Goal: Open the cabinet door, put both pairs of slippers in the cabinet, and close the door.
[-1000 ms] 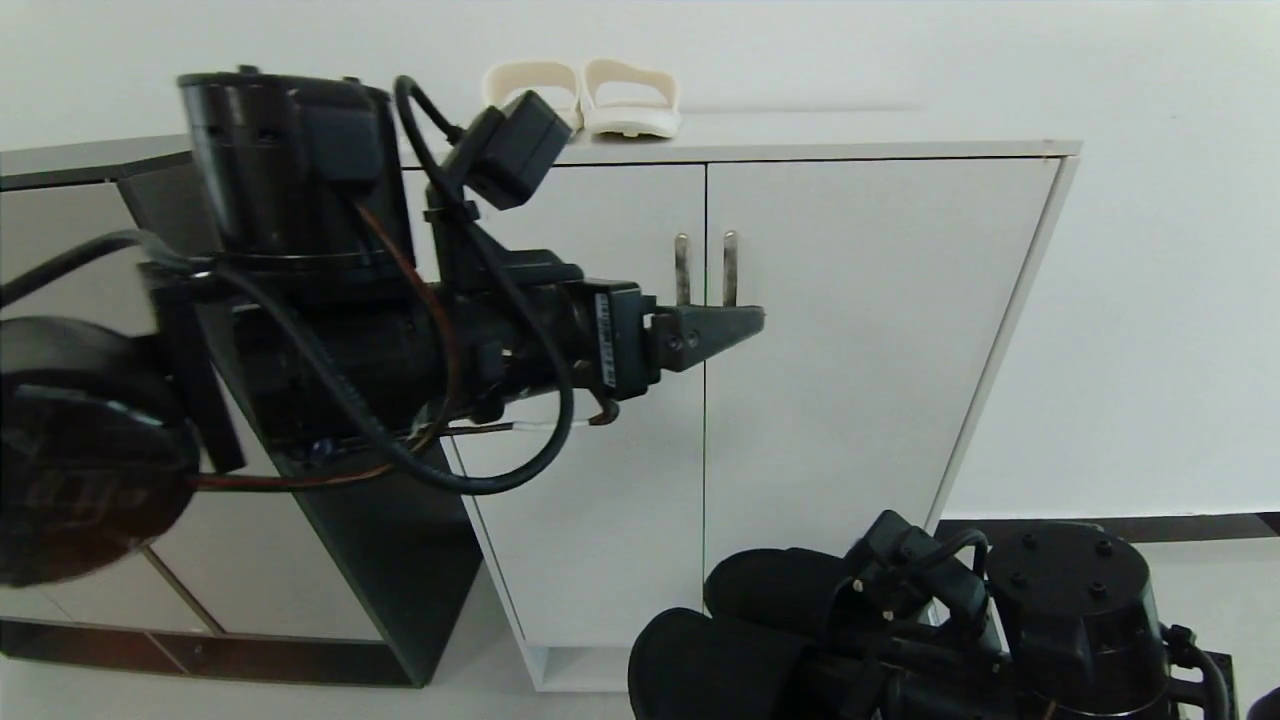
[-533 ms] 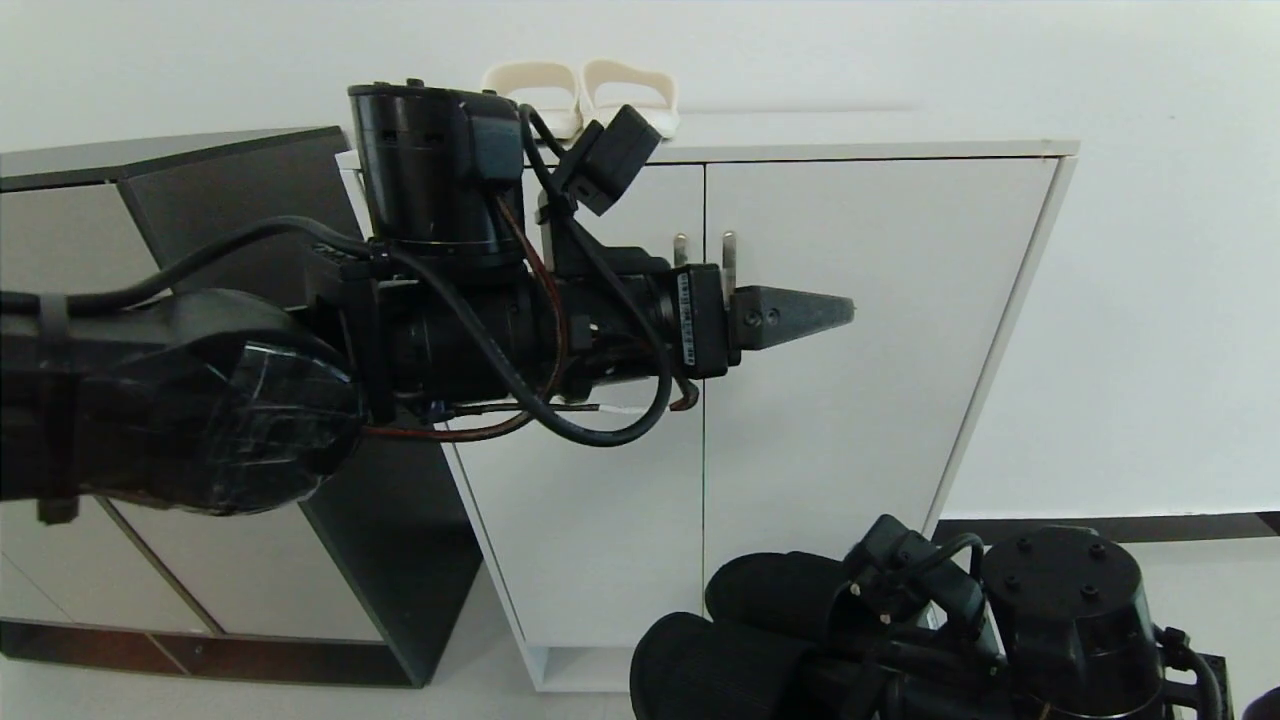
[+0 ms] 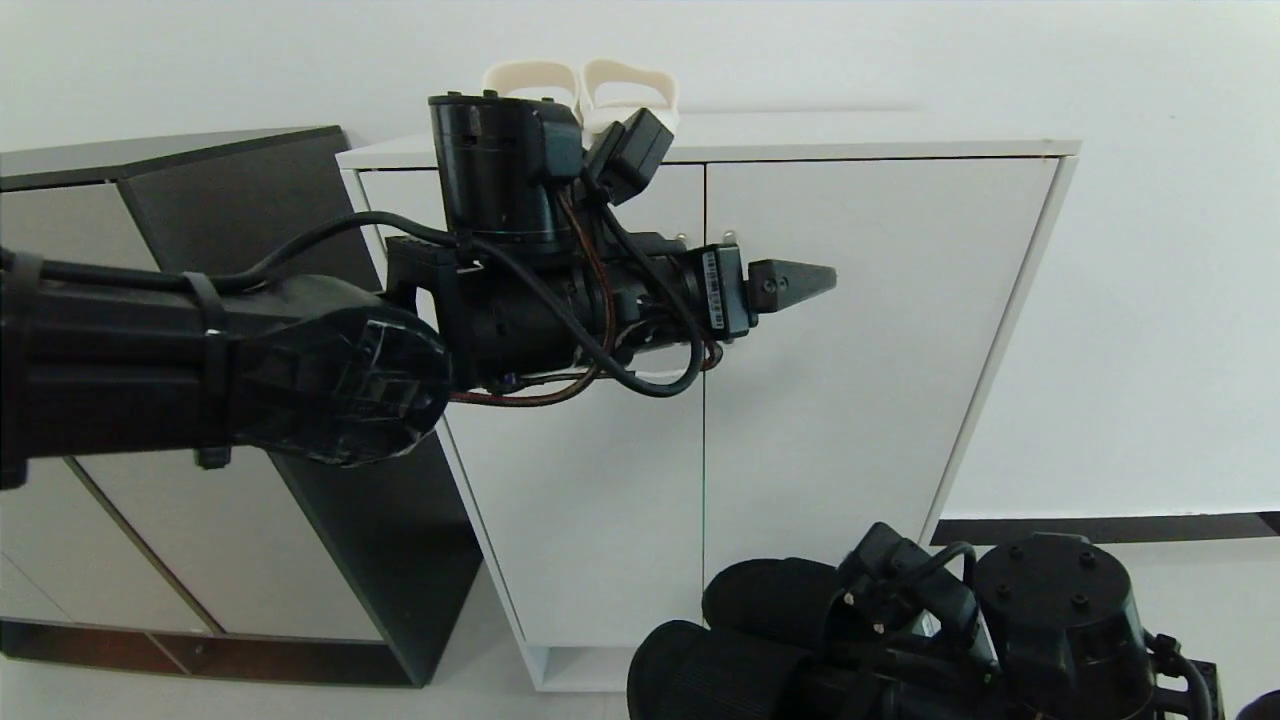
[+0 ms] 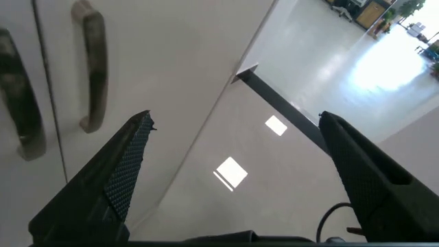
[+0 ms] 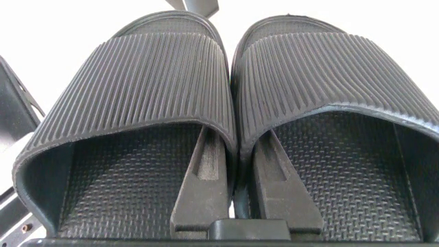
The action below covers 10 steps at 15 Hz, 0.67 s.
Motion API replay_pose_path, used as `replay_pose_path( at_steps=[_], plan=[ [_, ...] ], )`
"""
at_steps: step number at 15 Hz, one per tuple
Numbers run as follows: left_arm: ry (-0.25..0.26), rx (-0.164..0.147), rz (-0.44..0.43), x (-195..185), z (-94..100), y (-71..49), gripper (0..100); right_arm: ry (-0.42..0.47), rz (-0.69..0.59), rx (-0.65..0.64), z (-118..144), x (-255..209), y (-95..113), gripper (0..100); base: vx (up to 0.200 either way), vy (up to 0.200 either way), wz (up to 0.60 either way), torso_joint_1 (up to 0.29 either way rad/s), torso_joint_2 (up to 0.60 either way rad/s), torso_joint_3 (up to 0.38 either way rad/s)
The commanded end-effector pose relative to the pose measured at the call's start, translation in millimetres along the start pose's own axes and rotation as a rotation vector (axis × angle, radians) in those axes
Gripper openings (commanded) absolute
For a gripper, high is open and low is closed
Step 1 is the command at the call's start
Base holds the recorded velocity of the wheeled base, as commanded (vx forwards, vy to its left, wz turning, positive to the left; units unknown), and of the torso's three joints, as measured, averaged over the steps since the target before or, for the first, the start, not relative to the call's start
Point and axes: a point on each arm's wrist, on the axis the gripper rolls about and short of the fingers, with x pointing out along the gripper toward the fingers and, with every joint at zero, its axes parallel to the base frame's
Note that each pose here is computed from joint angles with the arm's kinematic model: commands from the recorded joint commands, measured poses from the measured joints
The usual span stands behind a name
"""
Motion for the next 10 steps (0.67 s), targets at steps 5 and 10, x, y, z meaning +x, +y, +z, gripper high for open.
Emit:
replay_pose_path(
  at_steps=[5, 10],
  plan=[
    [-0.010, 0.016, 0.066, 7, 0.1, 21.0, 100, 0.015, -0.001, 0.000, -3, 1, 0, 0, 0.000, 0.000, 0.00, 0.000, 0.00, 0.000],
    [-0.008, 0.011, 0.088, 21, -3.7, 33.5, 100, 0.027, -0.002, 0.000, -6, 4, -1, 0, 0.000, 0.000, 0.00, 0.000, 0.00, 0.000]
  ],
)
